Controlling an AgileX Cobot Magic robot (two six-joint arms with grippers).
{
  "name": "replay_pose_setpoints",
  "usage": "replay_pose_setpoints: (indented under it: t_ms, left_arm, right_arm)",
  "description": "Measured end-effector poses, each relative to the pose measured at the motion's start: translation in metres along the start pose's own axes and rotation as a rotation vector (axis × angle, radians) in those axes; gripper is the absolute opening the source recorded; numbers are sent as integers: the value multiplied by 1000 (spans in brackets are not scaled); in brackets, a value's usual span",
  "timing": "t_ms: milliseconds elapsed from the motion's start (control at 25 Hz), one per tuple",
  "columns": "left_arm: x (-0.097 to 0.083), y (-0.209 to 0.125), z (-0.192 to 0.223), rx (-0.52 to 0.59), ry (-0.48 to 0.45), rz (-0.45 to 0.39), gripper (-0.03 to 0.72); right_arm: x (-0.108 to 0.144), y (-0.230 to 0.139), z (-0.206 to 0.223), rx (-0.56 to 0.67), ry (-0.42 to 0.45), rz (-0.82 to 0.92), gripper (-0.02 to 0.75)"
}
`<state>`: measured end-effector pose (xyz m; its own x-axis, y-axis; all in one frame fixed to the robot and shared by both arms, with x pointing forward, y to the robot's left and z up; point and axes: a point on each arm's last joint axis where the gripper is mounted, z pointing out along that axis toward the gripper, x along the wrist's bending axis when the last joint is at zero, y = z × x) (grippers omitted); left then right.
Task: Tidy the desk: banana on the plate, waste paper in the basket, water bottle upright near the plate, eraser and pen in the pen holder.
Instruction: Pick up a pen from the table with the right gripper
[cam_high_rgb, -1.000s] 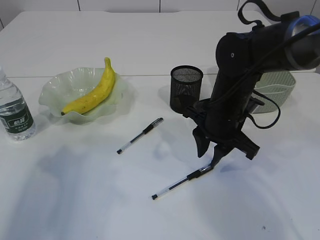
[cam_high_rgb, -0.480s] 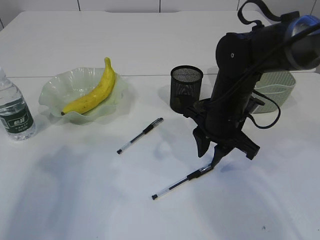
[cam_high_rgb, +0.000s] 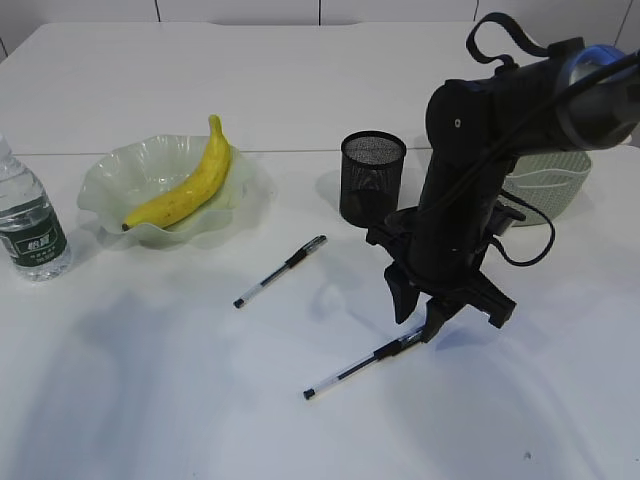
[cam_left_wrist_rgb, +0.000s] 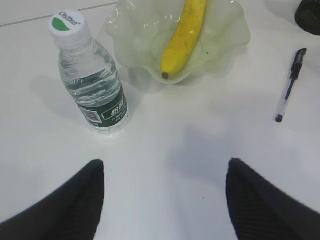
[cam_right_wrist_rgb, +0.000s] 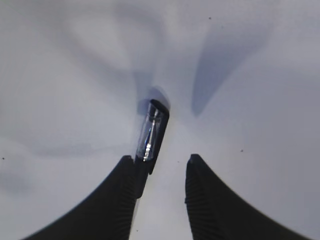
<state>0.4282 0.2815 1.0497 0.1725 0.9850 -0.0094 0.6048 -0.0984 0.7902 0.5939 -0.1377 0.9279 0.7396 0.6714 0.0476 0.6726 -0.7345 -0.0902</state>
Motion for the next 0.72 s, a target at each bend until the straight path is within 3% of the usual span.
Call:
replay_pose_setpoints:
  t_ms: [720]
  left_arm:
    - [0,0,0,4,-1,0,538]
  right_arm:
    - [2,-2,13,45,-9,5,257]
